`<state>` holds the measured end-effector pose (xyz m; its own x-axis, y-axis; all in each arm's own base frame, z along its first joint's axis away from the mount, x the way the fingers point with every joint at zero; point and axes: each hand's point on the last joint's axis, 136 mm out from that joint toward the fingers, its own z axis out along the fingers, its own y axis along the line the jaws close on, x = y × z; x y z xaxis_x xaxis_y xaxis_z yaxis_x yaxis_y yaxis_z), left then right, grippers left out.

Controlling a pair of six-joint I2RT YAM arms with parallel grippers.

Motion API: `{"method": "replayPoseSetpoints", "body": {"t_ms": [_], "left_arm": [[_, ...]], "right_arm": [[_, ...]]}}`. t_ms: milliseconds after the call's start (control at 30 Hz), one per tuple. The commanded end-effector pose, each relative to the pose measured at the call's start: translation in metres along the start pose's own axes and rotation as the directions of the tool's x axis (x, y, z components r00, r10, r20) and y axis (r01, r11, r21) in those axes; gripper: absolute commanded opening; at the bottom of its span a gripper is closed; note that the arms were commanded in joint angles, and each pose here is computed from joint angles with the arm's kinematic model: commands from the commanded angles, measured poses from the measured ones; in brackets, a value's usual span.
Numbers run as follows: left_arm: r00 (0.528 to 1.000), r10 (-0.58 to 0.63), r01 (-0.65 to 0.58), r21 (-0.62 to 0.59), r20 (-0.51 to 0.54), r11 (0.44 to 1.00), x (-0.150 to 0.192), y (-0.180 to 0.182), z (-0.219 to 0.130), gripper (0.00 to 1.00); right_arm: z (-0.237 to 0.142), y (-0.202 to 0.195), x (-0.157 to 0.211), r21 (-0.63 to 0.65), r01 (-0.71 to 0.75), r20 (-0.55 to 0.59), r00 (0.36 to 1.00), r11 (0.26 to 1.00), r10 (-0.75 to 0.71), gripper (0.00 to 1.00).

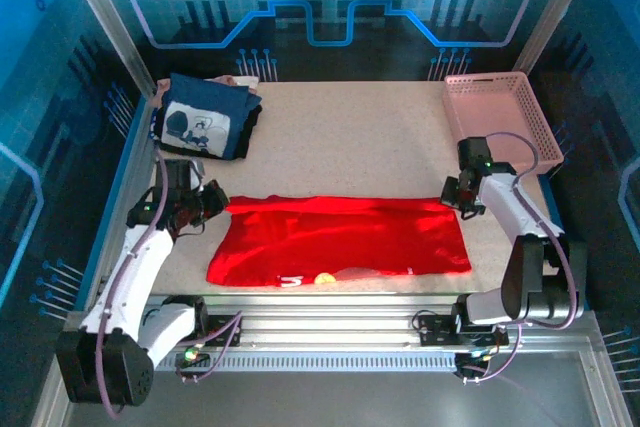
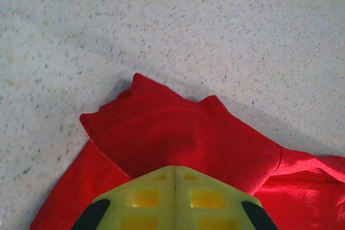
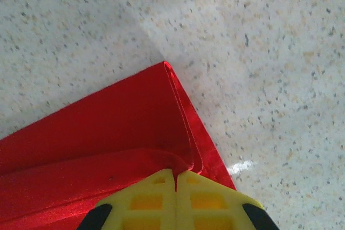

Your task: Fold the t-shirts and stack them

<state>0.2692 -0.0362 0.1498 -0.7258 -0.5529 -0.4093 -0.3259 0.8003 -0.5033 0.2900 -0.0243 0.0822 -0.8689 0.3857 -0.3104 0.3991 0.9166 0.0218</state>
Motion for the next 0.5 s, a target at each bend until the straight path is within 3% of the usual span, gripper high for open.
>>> {"method": "replayPoseSetpoints", "body": {"t_ms": [0, 200, 433, 467], "left_arm": [[0.994, -0.099, 0.097, -0.073, -0.033, 0.993, 0.022, 0.023, -0.001, 0.0], [0.974, -0.213, 0.203, -0.114, -0.083, 0.973, 0.054, 0.044, 0.007, 0.0], [0.937, -0.327, 0.304, -0.175, -0.121, 0.936, 0.088, 0.067, 0.02, 0.0], [0.93, -0.345, 0.318, -0.19, -0.126, 0.929, 0.093, 0.071, 0.021, 0.0]], "right_arm": [[-0.004, -0.008, 0.009, -0.002, -0.032, -0.002, 1.0, 0.999, 0.032, 0.0], [0.012, -0.017, 0.041, 0.008, -0.066, -0.067, 0.996, 0.998, 0.067, 0.0], [0.021, -0.016, 0.051, 0.01, -0.094, -0.129, 0.987, 0.996, 0.095, 0.0], [0.023, -0.018, 0.053, 0.026, -0.095, -0.15, 0.984, 0.995, 0.098, 0.04]]}}
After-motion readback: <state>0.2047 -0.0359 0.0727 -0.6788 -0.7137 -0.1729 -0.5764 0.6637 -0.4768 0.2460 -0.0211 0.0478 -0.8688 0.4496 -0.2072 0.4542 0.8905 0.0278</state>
